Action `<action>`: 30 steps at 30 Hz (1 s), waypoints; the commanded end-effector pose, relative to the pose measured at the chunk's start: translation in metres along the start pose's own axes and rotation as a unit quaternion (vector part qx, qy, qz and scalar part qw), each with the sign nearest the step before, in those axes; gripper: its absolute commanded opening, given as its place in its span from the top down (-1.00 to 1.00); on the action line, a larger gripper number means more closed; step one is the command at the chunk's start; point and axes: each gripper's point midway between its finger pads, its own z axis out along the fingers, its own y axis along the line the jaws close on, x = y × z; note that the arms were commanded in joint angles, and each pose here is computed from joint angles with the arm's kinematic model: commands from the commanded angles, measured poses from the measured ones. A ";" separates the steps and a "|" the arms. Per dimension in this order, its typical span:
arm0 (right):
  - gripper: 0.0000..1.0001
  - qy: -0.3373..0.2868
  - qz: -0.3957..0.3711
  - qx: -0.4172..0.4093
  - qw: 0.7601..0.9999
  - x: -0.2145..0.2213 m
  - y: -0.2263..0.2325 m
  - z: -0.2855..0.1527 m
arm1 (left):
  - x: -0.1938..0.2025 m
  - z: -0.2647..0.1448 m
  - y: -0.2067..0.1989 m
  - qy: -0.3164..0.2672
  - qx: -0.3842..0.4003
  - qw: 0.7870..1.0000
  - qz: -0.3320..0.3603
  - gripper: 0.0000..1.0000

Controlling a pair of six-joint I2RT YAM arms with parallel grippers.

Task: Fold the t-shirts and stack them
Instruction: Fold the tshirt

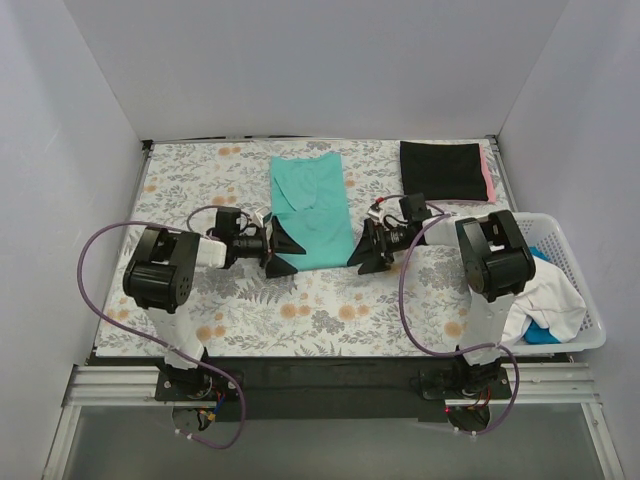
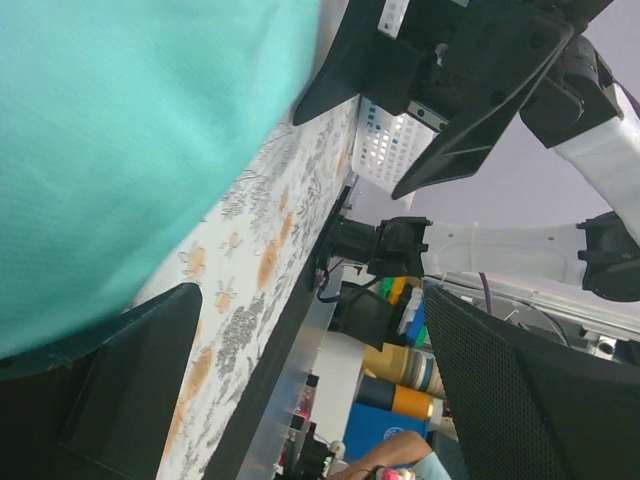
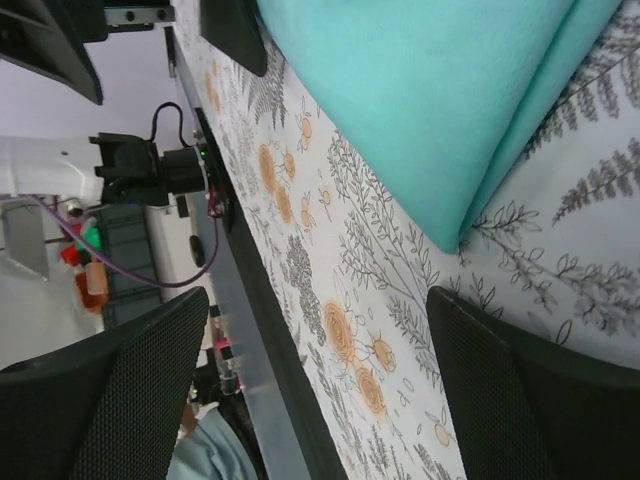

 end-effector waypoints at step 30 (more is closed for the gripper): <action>0.06 0.118 -0.719 0.261 0.633 -0.038 -0.007 0.014 | 0.002 -0.039 0.016 0.057 -0.207 0.694 0.687 0.33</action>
